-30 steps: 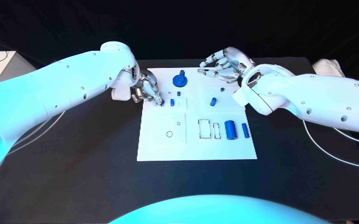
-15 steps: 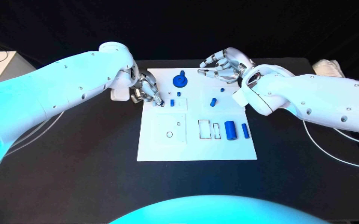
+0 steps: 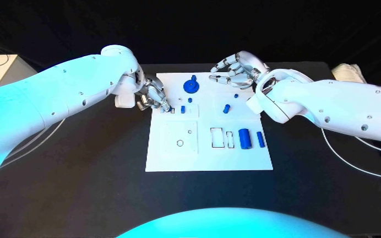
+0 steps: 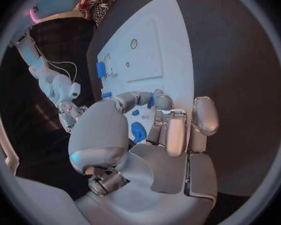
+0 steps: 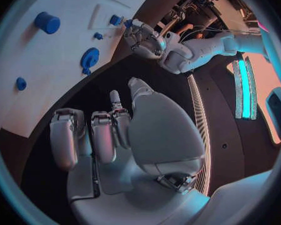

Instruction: Assemble the parts on the task board

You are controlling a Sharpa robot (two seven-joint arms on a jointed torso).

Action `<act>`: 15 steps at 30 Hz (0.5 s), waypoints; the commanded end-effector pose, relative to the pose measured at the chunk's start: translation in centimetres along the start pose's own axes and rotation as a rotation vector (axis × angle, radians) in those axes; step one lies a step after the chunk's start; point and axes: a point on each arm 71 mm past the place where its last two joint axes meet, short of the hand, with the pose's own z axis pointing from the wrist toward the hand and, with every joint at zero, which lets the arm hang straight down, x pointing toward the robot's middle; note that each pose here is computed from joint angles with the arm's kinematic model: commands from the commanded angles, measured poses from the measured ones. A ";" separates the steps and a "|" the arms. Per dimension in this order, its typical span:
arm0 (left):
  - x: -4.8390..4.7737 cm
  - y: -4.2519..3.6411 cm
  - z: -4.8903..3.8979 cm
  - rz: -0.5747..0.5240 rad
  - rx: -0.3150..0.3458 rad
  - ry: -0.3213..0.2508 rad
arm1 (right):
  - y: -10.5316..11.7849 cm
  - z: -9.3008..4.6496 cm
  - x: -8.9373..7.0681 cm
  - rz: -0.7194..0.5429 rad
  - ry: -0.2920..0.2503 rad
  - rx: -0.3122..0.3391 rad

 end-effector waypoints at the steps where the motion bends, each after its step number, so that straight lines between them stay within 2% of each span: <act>1: 0.01 -0.23 -0.08 -0.023 0.032 0.006 | 0.4 0.0 0.4 -0.056 0.034 -0.041; 15: 0.10 -0.13 -0.13 -0.039 0.043 0.017 | 1.2 -0.1 1.5 -0.140 0.091 -0.094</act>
